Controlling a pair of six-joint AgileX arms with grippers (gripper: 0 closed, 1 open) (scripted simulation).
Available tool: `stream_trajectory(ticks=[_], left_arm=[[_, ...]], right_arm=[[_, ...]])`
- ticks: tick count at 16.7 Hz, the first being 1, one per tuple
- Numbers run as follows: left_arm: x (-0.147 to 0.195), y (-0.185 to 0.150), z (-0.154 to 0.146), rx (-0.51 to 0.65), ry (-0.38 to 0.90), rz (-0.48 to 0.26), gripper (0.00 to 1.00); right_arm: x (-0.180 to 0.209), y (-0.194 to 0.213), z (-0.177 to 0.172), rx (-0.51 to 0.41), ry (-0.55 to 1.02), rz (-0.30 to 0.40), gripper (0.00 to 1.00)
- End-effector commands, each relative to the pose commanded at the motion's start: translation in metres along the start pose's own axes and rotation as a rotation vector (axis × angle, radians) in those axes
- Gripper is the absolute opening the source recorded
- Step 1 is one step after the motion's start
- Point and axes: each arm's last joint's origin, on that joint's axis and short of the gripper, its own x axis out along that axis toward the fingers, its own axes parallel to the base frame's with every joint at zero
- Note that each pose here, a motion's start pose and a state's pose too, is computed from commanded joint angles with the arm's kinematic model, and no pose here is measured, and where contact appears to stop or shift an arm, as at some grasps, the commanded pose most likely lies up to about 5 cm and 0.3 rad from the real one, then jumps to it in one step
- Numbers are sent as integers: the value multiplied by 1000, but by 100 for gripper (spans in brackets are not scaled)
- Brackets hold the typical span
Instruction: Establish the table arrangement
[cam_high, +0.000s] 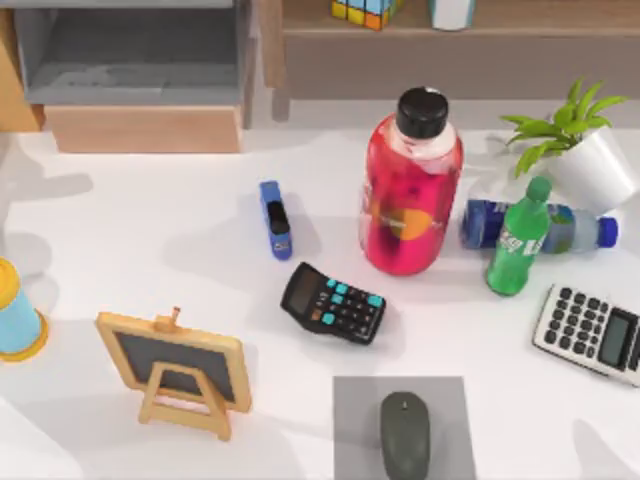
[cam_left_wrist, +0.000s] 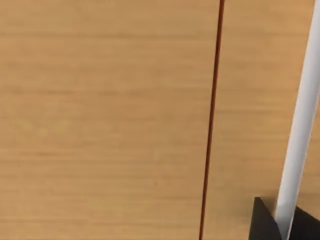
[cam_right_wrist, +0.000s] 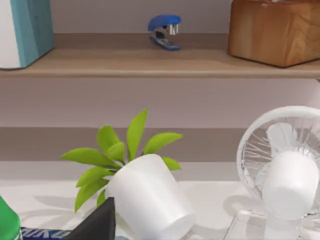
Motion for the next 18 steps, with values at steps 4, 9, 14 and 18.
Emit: stream_trajectory(ticks=[4,9,14,18], left_arm=[[0,0,0,0,0,0,30],[0,0,0,0,0,0,68],[0,0,0,0,0,0,100],[0,0,0,0,0,0,100]], right_arm=[[0,0,0,0,0,0,100],[0,0,0,0,0,0,100],[0,0,0,0,0,0,100],[0,0,0,0,0,0,100]])
